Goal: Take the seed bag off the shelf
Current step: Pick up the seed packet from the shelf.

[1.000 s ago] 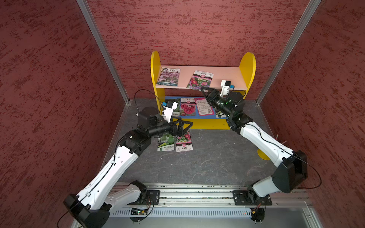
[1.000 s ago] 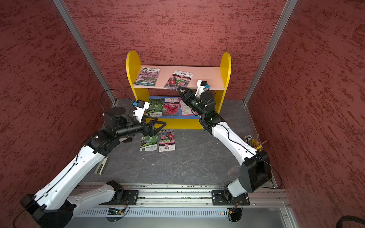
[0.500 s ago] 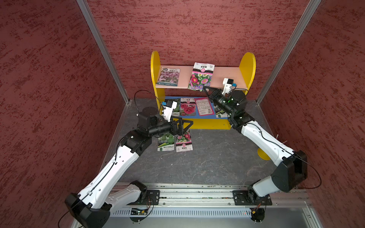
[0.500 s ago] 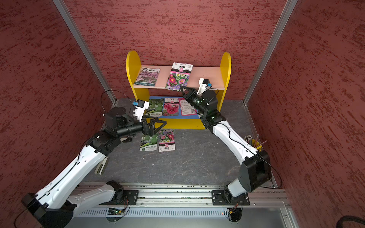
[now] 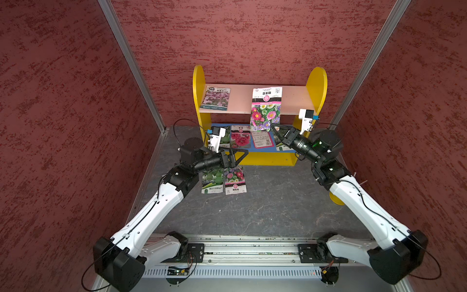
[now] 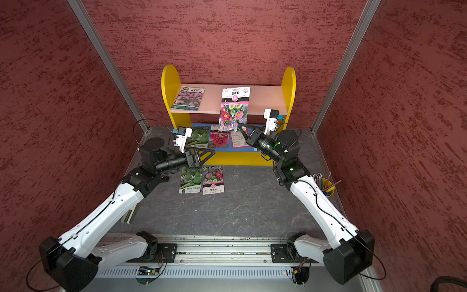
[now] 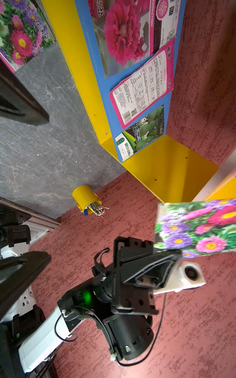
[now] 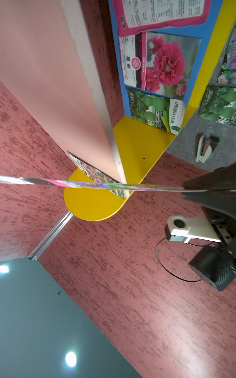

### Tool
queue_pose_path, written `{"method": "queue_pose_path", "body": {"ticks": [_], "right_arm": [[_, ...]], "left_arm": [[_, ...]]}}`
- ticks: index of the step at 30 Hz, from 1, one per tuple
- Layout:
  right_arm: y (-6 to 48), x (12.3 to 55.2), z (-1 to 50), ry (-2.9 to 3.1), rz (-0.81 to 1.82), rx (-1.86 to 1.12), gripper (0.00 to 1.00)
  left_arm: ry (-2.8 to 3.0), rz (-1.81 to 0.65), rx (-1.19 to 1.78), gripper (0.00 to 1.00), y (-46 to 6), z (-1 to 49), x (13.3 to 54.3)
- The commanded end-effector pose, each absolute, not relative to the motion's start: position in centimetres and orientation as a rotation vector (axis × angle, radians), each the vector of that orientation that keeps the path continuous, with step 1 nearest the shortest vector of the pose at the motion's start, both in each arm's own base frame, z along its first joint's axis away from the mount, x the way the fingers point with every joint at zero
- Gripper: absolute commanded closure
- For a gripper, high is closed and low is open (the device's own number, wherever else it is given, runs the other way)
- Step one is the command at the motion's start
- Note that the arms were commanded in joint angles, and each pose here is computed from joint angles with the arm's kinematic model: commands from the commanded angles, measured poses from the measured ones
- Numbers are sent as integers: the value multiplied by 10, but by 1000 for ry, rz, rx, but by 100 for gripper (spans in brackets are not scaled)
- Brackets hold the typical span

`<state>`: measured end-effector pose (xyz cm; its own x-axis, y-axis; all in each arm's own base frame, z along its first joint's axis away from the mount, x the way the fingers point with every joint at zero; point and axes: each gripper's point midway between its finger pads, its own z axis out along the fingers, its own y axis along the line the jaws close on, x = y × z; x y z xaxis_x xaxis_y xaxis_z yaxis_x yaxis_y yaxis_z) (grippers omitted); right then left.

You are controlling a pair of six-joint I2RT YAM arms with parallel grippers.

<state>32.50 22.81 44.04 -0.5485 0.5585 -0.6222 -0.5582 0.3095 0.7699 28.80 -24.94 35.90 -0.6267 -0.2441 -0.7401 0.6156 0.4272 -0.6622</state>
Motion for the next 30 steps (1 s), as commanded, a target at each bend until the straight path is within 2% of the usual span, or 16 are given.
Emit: {"method": "queue_pose_path", "body": {"ticks": [1,4,10,21,23,27,30], "right_arm": [[236,298,418,1672,1488,-128,100],[235,281,411,1679,1516,-172,100],[229,262,401,1671,1521,-181,100],[227,263,394,1661,1523,-159,100],[227,263,393,1664,1525,-156,100],[226,263,394,1661,1523,-156,100],[226,262,394,1660,1522,-156,100]], "left_arm": [[1762,-1363,317,5,-249,374,295],[1719,-1438,318,12,-252,380,298],[1641,-1570,328,19,-262,389,302],[1579,-1714,366,45,-285,392,299],[1572,-1725,370,52,-288,394,299],[1575,-1735,369,76,-291,394,299],[1579,-1741,369,88,-292,393,299]]}}
